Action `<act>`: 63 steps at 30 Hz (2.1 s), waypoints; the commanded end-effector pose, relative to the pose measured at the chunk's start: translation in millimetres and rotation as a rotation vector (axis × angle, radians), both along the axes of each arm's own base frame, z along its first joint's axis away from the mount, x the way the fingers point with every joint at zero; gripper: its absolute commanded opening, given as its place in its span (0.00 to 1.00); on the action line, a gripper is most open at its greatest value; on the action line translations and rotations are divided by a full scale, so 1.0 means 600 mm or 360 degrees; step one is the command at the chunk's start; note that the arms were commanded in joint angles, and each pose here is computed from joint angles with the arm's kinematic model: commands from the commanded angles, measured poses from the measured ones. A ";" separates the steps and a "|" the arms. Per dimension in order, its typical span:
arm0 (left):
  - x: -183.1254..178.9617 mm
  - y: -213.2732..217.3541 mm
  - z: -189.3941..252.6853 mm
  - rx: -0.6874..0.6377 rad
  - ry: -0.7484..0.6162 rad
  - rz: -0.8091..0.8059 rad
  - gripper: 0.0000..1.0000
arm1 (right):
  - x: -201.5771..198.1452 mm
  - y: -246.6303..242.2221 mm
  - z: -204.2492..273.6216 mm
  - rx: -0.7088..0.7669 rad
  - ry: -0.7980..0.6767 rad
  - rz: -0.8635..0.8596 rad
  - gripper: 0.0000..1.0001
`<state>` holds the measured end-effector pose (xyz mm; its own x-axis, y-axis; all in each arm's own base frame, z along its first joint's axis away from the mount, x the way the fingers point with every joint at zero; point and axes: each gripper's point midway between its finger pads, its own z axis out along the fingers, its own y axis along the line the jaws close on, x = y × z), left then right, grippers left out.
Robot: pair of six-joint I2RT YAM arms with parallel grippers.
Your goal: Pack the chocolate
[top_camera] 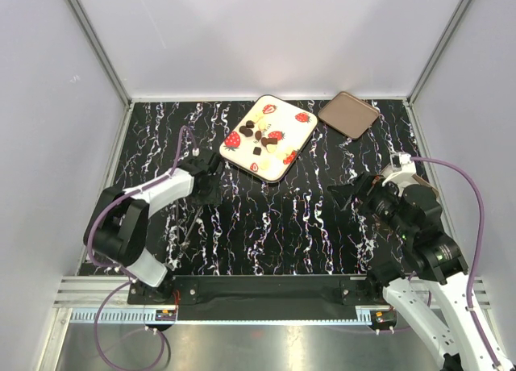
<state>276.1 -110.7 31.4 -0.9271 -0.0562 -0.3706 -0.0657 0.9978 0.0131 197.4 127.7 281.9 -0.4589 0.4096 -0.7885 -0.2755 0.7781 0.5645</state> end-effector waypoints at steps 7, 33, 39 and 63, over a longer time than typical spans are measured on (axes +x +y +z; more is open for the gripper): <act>0.039 -0.077 0.022 -0.0347 -0.0116 -0.0115 0.48 | -0.009 -0.012 0.021 -0.0045 -0.0103 -0.0006 1.00; -0.028 0.069 0.047 0.0202 -0.0037 -0.0016 0.99 | -0.014 0.007 0.024 0.0002 -0.0059 0.0085 1.00; -0.025 0.058 0.023 0.0129 0.0022 -0.0021 0.99 | -0.020 0.002 0.030 -0.0020 -0.0081 0.0084 1.00; -0.024 0.047 -0.048 -0.0027 0.0091 0.0103 0.91 | -0.025 -0.005 0.022 -0.0052 -0.0089 0.0067 1.00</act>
